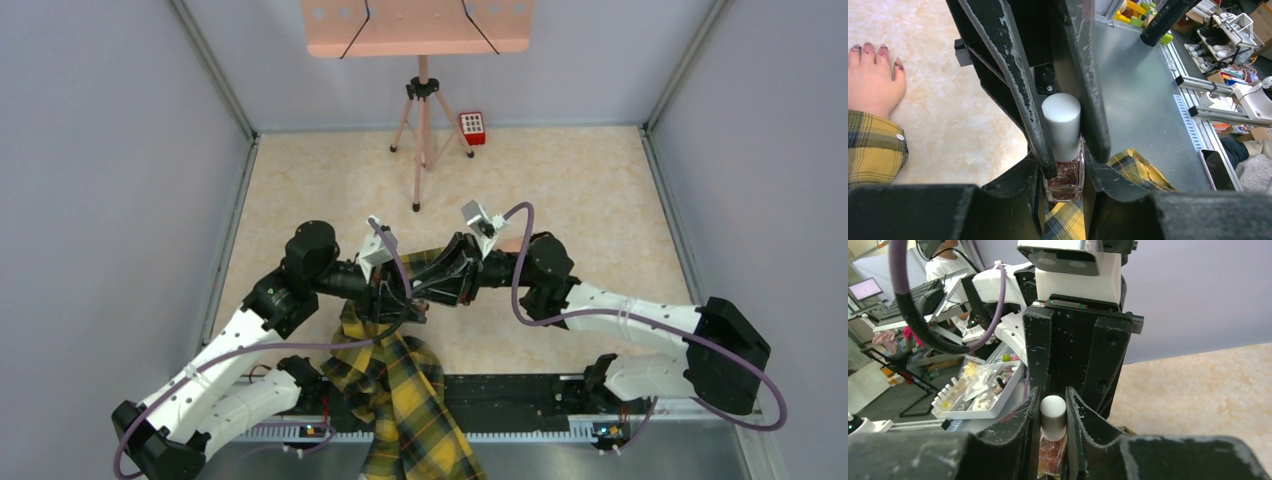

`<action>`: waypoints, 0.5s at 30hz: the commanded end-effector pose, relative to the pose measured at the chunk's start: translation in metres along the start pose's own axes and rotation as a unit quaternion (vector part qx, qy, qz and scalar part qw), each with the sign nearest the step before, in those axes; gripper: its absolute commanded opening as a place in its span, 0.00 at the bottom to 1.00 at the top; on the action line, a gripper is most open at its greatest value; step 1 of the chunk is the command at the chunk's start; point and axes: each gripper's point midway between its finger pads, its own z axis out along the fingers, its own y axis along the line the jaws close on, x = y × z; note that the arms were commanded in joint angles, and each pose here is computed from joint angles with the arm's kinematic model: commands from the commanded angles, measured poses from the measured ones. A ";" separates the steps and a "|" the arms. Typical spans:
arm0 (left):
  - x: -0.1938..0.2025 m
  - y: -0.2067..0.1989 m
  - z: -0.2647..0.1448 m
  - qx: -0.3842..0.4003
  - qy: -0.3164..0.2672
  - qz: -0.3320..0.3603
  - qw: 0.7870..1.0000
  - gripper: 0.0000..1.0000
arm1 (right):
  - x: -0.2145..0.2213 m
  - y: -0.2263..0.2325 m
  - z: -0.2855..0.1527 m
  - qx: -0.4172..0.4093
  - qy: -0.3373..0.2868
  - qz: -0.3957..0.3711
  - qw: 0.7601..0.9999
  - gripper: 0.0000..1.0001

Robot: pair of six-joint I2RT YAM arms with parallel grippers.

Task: Paint the nails
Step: Screw the nail polish bottle.

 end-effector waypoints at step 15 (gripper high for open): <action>-0.033 0.036 -0.019 -0.161 -0.045 0.077 0.983 0.00 | 0.037 -0.023 0.007 0.070 0.078 0.006 0.994 0.00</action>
